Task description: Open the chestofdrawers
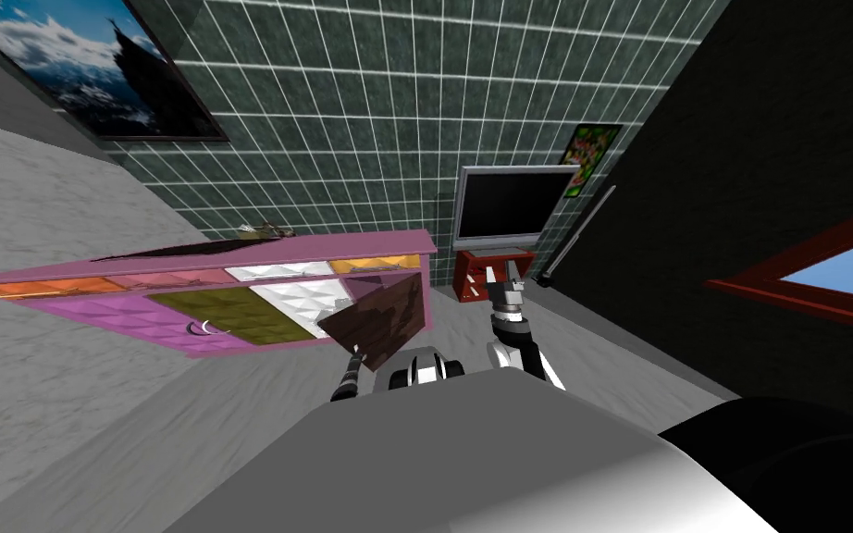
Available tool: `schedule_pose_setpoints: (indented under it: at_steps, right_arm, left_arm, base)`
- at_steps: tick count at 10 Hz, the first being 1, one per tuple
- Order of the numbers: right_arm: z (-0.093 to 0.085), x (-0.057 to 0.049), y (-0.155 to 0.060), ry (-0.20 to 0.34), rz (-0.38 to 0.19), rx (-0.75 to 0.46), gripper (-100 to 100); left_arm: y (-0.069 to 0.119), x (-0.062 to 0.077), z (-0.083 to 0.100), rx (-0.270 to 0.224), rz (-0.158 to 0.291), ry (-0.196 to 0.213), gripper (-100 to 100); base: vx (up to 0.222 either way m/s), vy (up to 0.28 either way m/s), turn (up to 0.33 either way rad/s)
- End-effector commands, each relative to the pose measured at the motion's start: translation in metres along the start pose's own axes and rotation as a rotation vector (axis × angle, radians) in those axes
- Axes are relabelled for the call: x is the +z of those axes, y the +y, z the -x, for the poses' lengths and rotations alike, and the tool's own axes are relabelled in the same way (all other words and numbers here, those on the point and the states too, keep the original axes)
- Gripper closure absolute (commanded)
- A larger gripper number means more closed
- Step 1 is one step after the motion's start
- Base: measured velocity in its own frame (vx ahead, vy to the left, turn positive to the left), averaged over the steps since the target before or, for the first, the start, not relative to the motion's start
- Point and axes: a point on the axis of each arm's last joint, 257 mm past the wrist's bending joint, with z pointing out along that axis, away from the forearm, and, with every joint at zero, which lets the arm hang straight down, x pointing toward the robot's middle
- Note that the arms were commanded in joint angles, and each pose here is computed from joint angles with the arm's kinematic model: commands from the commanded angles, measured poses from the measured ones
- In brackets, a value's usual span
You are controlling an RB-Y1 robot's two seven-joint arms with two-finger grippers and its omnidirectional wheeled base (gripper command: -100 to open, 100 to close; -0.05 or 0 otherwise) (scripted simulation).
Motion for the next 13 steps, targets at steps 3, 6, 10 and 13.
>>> schedule_pose_setpoints:
  at_steps: [3,6,10,13]
  right_arm:
    - [0.0,0.0,0.0,0.0,0.0,0.0,0]
    - [0.0,0.0,0.0,0.0,0.0,-0.001,0]
    - [0.0,0.0,0.0,0.0,0.0,0.0,0]
    - [0.0,0.0,0.0,0.0,0.0,-0.001,0]
  left_arm:
    - [0.015,-0.006,0.022,-0.033,0.041,-0.065,100]
    - [0.008,-0.003,0.01,-0.016,0.028,-0.038,100]
    - [-0.006,0.006,-0.011,0.003,0.006,0.001,100]
    - [-0.013,0.01,-0.021,0.012,-0.005,0.022,100]
  base:
    - [-0.064,-0.19,0.095]
    - [0.021,-0.11,0.237]
    - [0.017,-0.091,0.27]
    - [0.02,-0.123,0.308]
